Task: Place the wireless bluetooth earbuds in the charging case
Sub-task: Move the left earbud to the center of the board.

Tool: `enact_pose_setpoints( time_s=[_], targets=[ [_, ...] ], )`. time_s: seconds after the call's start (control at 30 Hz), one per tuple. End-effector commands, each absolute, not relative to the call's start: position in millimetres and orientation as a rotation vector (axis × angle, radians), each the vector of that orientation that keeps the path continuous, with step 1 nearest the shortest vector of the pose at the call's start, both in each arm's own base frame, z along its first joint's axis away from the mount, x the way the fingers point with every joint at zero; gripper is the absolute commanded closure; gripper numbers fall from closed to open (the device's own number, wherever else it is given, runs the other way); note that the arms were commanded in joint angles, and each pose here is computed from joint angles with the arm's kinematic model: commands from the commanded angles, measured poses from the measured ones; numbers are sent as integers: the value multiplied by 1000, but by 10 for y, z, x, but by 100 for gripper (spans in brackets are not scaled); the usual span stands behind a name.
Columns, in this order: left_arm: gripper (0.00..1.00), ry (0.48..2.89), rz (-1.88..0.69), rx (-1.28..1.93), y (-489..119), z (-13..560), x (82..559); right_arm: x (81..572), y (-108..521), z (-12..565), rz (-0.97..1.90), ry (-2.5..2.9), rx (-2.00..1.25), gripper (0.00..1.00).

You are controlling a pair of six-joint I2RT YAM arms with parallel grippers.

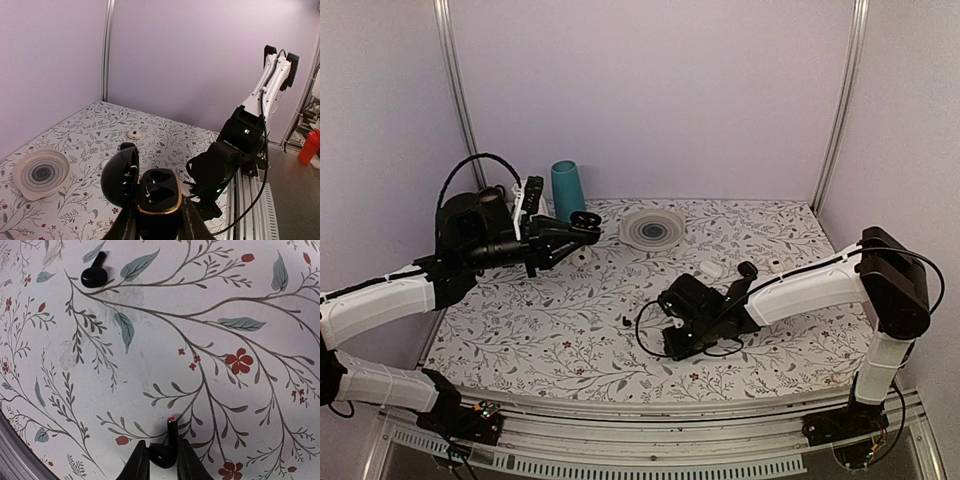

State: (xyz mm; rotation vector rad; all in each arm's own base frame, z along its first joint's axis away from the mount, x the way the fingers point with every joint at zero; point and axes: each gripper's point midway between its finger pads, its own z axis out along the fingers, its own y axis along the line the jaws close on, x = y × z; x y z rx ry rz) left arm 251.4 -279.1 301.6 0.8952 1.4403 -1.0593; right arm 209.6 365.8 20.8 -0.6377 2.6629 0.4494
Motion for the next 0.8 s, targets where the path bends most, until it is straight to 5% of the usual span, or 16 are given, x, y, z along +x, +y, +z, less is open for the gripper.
enact_pose_setpoints(
  time_s=[0.0,0.53,0.77],
  targets=[
    [100,1424,-1034,905,-2820,3051,2516,2091,3774,407,602,2652,-593,76],
    [100,1429,-1026,896,-2819,3052,2536,2183,3628,505,734,2647,-415,71],
    [100,1428,-1024,892,-2818,3063,2543,2200,3434,292,610,2701,-334,89]
  ],
)
